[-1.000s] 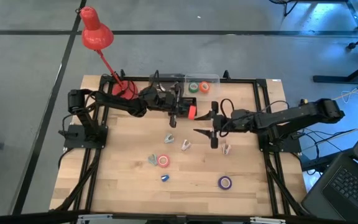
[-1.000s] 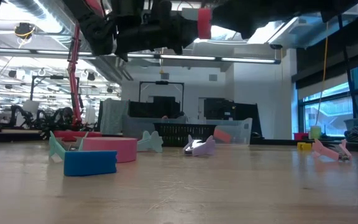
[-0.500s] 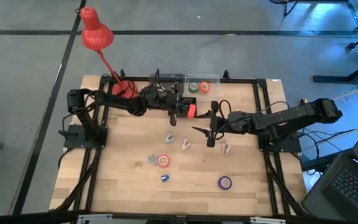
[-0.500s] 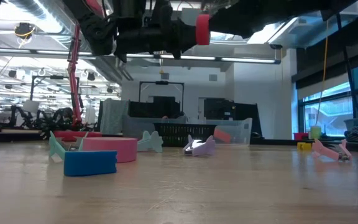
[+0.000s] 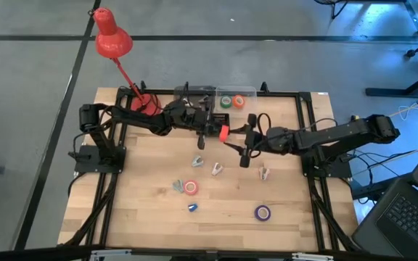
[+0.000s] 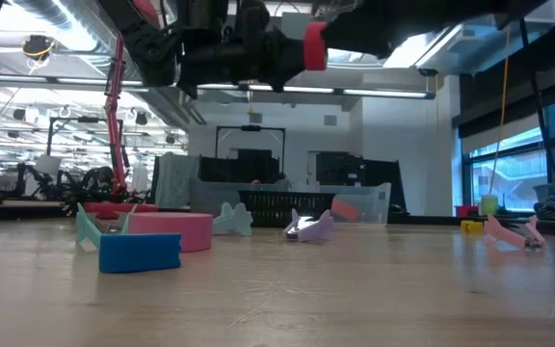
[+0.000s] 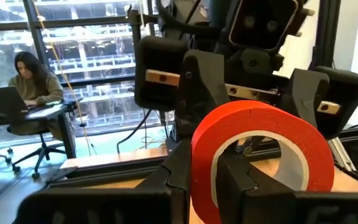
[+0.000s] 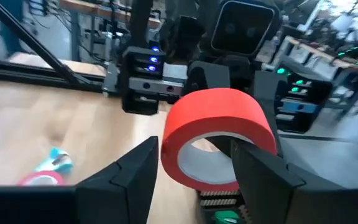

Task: Pick and place Stapler, Stapler remover, tape
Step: Put the red tape into the transparent bin

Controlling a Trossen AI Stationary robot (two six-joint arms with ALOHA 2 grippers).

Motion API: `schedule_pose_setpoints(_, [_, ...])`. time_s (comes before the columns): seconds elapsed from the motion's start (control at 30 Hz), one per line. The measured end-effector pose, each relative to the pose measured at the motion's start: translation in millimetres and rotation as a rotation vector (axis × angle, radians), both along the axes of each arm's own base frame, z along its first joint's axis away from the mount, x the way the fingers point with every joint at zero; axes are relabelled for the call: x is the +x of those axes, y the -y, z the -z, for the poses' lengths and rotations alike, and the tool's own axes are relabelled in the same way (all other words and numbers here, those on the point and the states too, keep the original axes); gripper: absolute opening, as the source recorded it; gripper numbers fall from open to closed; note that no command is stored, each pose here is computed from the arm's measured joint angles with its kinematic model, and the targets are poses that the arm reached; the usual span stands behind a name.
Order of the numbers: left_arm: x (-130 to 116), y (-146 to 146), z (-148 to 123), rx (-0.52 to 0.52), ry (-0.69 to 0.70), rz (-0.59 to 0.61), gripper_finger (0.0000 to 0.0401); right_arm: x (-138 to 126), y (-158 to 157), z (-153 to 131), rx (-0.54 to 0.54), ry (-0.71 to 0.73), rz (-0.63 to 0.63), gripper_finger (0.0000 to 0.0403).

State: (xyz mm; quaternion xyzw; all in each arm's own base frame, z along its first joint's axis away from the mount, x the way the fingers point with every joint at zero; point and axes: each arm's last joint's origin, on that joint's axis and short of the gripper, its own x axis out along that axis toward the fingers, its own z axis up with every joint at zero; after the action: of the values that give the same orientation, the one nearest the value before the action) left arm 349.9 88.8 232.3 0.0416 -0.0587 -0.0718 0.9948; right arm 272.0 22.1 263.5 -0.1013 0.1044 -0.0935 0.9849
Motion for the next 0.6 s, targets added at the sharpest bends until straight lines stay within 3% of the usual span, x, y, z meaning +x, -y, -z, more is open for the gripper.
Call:
schedule_pose_setpoints(0.4, [10.1,2.2,-23.4,0.069,0.081,-0.006,0.0032,3.4,-1.4,-11.8,0.062,0.046,-0.043,0.0194])
schedule_pose_setpoints(0.5, [10.5,1.8,-21.8,0.081,0.065,-0.01,0.0032,3.4,-1.4,-11.4,0.062,0.041,-0.043,0.0141])
schedule_pose_setpoints(0.6, [10.4,1.2,-20.9,0.083,0.055,-0.008,0.0032,3.3,-1.7,-10.9,0.061,0.037,-0.046,0.0044])
